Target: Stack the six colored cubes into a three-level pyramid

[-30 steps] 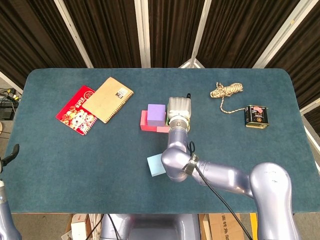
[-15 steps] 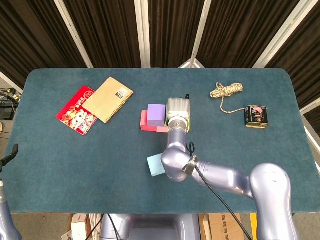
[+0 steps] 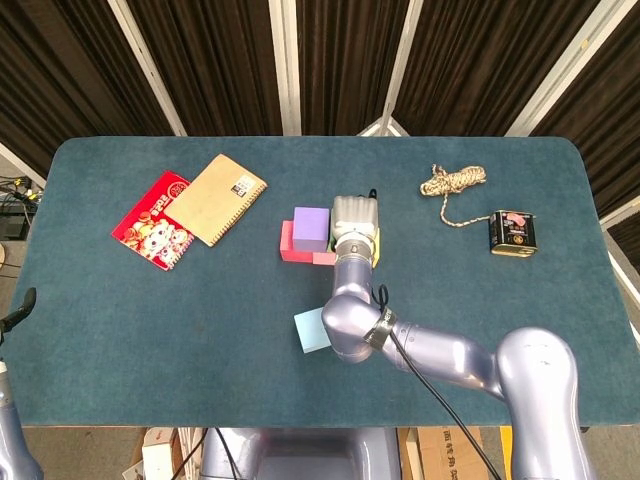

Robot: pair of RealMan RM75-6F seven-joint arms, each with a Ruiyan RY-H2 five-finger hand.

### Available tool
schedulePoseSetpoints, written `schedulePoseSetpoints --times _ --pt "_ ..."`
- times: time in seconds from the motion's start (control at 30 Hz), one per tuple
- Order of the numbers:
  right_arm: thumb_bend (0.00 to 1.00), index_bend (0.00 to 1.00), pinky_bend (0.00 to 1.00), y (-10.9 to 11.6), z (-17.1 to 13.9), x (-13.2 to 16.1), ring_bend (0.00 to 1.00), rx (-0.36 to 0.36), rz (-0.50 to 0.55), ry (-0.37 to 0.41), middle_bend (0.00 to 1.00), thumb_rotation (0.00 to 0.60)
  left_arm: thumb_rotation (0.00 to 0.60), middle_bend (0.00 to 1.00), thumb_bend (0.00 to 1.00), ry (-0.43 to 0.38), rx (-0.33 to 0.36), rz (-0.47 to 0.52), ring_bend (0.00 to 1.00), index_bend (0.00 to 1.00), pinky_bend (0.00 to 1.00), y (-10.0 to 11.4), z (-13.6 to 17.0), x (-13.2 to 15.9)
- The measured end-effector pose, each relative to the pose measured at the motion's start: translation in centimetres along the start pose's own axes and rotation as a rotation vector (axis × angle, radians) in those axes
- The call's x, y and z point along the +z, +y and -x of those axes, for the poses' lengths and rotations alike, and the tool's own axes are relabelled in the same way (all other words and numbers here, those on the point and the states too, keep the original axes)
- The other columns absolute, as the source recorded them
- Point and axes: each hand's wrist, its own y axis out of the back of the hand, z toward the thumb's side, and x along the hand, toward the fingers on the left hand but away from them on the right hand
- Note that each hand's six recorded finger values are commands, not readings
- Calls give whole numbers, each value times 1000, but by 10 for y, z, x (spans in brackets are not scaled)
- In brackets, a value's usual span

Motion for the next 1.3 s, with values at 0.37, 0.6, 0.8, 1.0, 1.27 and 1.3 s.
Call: schedulePoseSetpoints --times 0.37,0.6,0.8,1.0,1.27,1.3 --pt "672 366 0 -3 2 0 186 9 -4 1 316 600 600 104 313 1 -2 0 0 73 0 -1 0 0" --pt "672 366 0 -3 2 1 183 6 -4 3 315 600 600 104 313 3 1 0 0 73 0 0 0 -1" --pt "673 366 0 -3 3 1 181 -3 -4 6 315 600 600 104 313 3 2 0 0 73 0 0 0 -1" --pt "672 366 0 -3 3 0 176 -4 -11 5 315 600 600 104 313 2 1 -1 0 73 0 0 0 0" --pt "672 342 0 -5 3 1 151 11 -18 7 290 600 600 105 313 3 2 -3 0 72 0 0 0 0" --pt "672 331 0 -5 3 1 144 11 -19 8 280 600 600 104 313 3 2 -3 0 72 0 0 0 -1"
